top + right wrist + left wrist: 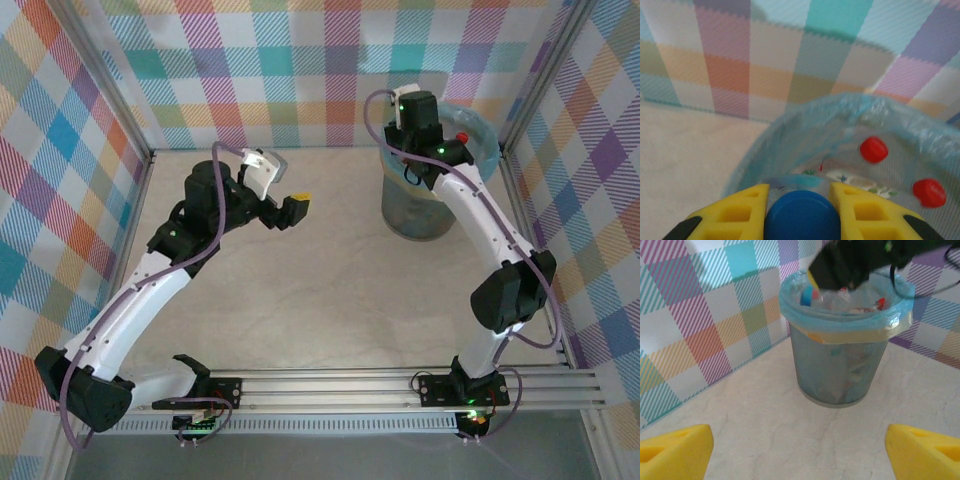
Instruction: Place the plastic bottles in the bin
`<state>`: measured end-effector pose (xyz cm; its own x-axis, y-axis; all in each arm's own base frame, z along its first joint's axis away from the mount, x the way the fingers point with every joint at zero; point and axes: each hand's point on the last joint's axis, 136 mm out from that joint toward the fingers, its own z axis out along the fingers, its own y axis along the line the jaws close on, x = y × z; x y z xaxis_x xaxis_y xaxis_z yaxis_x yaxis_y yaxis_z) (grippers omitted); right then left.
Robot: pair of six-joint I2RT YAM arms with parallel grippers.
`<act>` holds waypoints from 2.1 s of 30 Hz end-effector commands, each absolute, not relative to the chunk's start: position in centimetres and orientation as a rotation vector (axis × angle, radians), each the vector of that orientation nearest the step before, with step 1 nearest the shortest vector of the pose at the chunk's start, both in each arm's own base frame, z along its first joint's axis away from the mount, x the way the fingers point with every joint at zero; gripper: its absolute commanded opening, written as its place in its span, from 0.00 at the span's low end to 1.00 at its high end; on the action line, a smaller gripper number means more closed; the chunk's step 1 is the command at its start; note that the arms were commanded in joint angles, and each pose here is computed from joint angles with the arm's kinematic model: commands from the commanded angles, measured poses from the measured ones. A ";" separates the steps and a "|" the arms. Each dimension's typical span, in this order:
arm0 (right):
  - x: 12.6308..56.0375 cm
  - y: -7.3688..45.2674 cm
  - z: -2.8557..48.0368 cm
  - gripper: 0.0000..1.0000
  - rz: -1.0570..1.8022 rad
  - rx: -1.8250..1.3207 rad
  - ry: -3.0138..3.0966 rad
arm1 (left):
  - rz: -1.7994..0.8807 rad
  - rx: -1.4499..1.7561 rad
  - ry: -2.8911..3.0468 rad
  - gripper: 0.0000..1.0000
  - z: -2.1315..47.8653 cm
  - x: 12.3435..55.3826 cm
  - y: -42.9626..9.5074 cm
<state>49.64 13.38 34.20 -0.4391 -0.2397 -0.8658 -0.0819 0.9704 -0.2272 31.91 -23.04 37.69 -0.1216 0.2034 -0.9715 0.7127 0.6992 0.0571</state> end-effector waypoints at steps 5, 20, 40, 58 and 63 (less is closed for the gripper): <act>48.5 10.6 33.1 0.46 -0.125 -0.089 2.042 | -0.516 0.698 1.644 0.89 38.8 31.6 -22.2; 42.1 9.1 40.9 0.69 0.125 0.050 1.965 | -0.528 0.665 1.676 0.89 38.4 32.1 -22.2; 45.2 10.4 40.5 0.38 0.301 0.041 2.063 | -0.365 0.291 1.819 0.88 36.4 35.2 -15.6; 26.7 3.7 29.8 0.77 0.093 -0.023 1.835 | 0.183 -0.210 1.847 0.89 20.7 33.4 -1.1; 28.8 4.2 20.6 0.78 0.073 -0.058 1.851 | 0.218 -0.213 1.898 0.88 15.8 33.7 0.1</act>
